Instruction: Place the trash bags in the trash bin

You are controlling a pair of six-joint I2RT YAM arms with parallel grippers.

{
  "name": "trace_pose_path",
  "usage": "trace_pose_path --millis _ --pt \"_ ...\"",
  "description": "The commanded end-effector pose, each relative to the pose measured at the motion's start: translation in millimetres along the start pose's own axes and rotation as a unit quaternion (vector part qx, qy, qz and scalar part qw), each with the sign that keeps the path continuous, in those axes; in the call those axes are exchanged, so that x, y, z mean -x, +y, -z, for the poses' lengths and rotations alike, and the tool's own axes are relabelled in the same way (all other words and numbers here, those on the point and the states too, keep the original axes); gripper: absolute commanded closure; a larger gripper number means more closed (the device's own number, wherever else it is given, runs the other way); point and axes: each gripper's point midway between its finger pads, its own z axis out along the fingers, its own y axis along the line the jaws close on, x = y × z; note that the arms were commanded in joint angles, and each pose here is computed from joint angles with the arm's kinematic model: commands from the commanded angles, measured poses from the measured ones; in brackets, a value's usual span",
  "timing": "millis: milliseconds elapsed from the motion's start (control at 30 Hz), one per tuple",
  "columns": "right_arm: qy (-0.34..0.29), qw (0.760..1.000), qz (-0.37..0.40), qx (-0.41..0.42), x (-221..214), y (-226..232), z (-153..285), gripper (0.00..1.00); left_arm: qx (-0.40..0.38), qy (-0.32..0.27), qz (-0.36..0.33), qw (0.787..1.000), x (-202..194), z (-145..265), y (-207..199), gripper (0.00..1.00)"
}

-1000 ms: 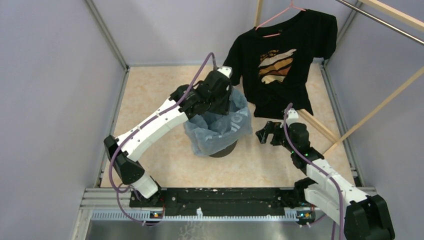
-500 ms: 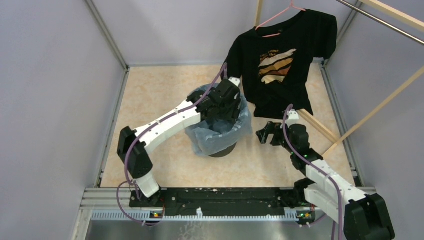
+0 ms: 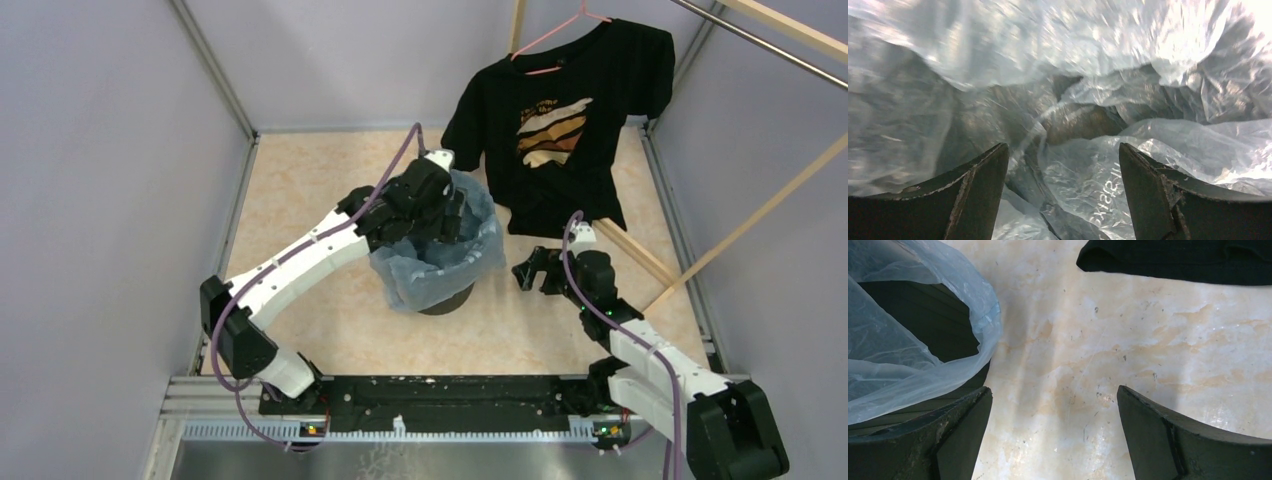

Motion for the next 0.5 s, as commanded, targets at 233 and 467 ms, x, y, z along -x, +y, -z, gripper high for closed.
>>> trace_pose_path --millis 233,467 --pt "-0.038 0.999 0.005 0.018 22.9 10.5 1.4 0.05 -0.005 -0.092 0.009 0.996 85.3 -30.5 10.6 0.32" --pt "-0.039 0.999 0.005 0.018 22.5 10.3 1.9 0.05 -0.013 -0.056 0.016 0.998 68.4 -32.8 10.6 0.34"
